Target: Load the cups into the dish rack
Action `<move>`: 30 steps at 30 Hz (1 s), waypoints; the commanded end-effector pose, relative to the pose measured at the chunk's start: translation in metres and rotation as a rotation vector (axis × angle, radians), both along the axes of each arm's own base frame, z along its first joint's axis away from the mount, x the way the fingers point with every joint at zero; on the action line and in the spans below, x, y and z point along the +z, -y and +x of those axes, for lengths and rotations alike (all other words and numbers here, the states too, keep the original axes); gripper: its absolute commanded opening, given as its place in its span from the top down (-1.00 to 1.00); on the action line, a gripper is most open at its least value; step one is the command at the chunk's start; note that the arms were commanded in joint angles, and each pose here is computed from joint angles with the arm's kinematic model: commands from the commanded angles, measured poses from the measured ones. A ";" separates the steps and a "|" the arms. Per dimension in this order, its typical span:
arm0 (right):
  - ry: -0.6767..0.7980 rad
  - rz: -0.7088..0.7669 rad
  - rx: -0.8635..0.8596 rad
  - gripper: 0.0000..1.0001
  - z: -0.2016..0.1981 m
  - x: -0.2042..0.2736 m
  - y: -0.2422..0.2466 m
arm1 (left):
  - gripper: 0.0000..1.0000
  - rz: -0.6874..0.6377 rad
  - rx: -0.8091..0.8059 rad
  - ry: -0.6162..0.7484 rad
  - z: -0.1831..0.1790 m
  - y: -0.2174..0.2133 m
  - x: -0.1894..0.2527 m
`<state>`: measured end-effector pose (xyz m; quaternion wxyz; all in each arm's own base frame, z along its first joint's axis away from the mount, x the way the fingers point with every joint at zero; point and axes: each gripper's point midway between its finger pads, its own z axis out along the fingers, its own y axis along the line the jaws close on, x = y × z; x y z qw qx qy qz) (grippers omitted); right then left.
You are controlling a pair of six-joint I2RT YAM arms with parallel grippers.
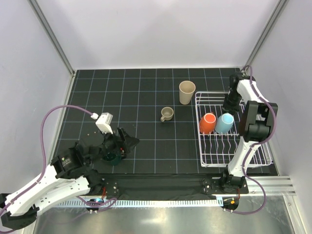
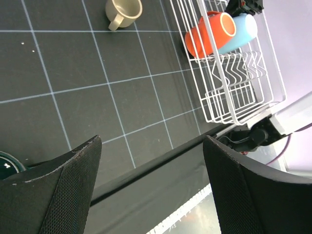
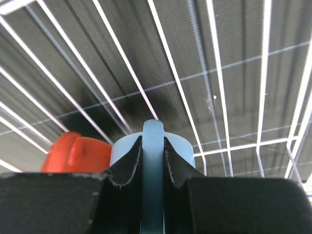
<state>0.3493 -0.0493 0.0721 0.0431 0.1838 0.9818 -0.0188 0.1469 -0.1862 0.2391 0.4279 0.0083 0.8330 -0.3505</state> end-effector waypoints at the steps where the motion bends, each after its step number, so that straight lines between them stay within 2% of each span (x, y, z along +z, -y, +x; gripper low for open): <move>1: 0.007 0.025 0.035 0.92 -0.002 -0.004 -0.002 | -0.63 0.018 0.018 0.049 0.006 -0.004 0.016; 8: -0.007 0.026 0.029 0.92 0.002 -0.017 -0.001 | -0.63 0.024 0.011 0.036 0.006 -0.001 0.016; 11: -0.023 0.019 0.025 0.81 0.001 -0.022 0.000 | -0.62 0.023 0.007 0.025 0.005 0.000 0.014; 12: -0.025 0.020 0.024 0.74 0.000 -0.023 0.000 | -0.62 0.019 0.008 0.021 0.004 0.000 0.015; 13: -0.020 0.019 0.024 0.51 0.001 -0.022 0.000 | -0.62 0.020 0.010 0.019 0.005 0.000 0.013; 16: -0.007 0.014 0.025 0.11 0.000 -0.017 0.001 | -0.63 0.021 0.021 0.015 0.004 -0.003 0.014; 19: 0.010 0.014 0.030 -0.10 0.000 -0.012 0.000 | -0.62 0.021 0.028 0.006 0.004 -0.003 0.013; 23: 0.076 0.003 0.029 -0.30 0.002 0.010 0.000 | -0.63 0.049 0.036 -0.031 0.002 -0.006 0.008; 29: 0.181 -0.056 0.029 -0.34 -0.002 0.054 0.000 | -0.64 0.121 0.088 -0.115 0.001 -0.015 -0.005; 30: 0.223 -0.070 0.031 -0.72 -0.002 0.068 -0.002 | -0.64 0.147 0.100 -0.137 -0.001 -0.020 -0.011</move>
